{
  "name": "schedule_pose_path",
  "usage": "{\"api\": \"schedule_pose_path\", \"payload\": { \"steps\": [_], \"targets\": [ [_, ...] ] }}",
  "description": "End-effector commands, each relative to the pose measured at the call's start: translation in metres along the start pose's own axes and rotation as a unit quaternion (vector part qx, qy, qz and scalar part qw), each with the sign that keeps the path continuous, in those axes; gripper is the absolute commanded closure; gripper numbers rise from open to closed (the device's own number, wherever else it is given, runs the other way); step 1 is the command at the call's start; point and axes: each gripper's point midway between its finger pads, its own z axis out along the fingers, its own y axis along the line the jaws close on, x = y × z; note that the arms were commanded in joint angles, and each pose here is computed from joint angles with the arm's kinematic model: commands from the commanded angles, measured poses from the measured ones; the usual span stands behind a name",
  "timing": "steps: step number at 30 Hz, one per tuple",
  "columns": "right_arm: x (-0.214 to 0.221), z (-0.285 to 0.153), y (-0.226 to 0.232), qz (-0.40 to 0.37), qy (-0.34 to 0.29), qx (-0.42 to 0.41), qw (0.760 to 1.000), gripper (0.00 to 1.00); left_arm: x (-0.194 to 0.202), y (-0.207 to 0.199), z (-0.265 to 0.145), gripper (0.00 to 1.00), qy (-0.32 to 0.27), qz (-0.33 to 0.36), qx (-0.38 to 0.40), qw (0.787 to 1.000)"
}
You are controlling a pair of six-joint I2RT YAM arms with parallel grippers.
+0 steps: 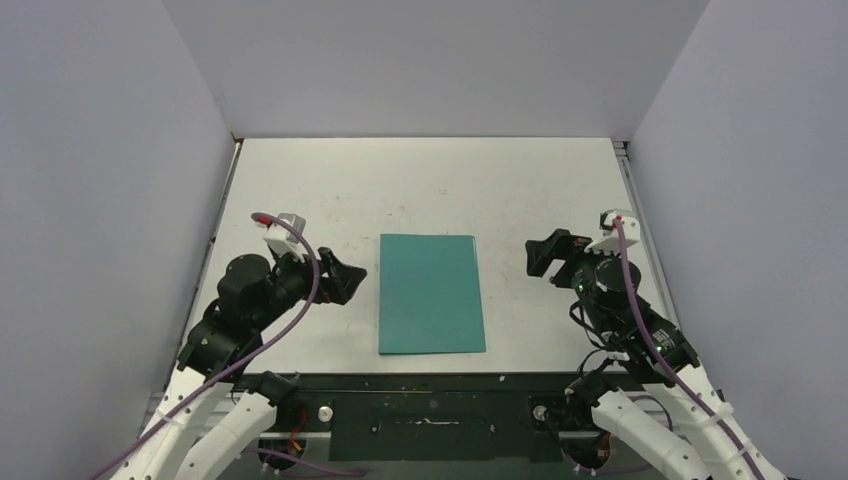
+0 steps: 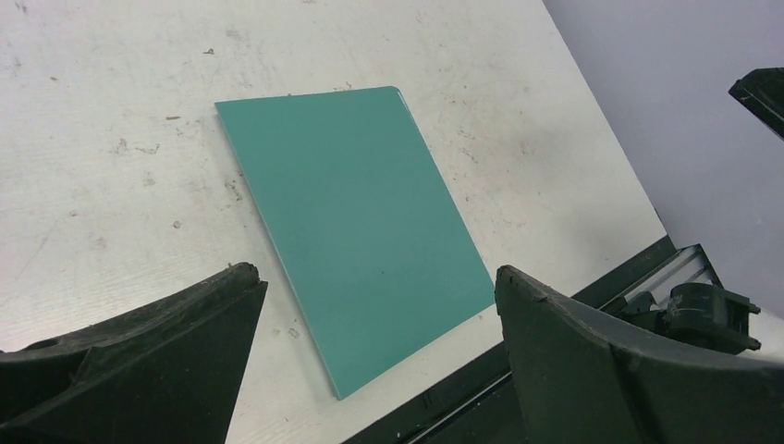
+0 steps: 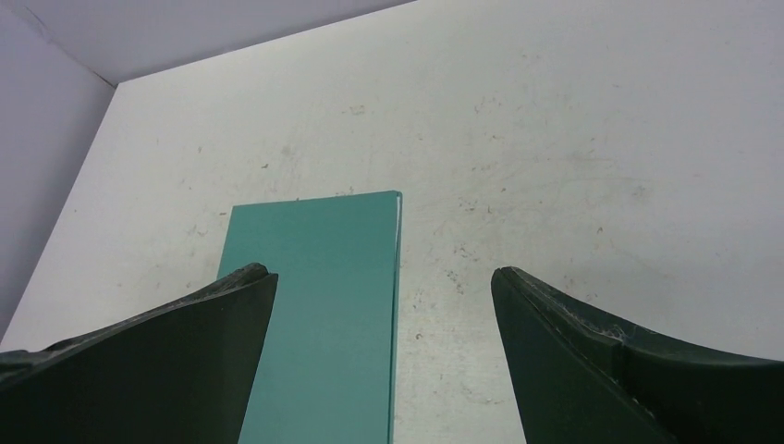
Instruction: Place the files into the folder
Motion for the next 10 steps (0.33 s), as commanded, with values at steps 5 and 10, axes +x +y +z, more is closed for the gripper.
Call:
{"api": "schedule_pose_path", "payload": {
  "steps": [5, 10],
  "targets": [
    [0.004, -0.009, -0.008, 0.001, 0.002, 0.007, 1.000, 0.10, -0.002, -0.004, -0.012, 0.03, -0.026, 0.037, 0.023, 0.999],
    [0.004, -0.010, -0.008, 0.005, 0.004, 0.008, 1.000, 0.10, -0.002, 0.000, -0.012, 0.04, -0.026, 0.037, 0.012, 0.999]
  ]
}}
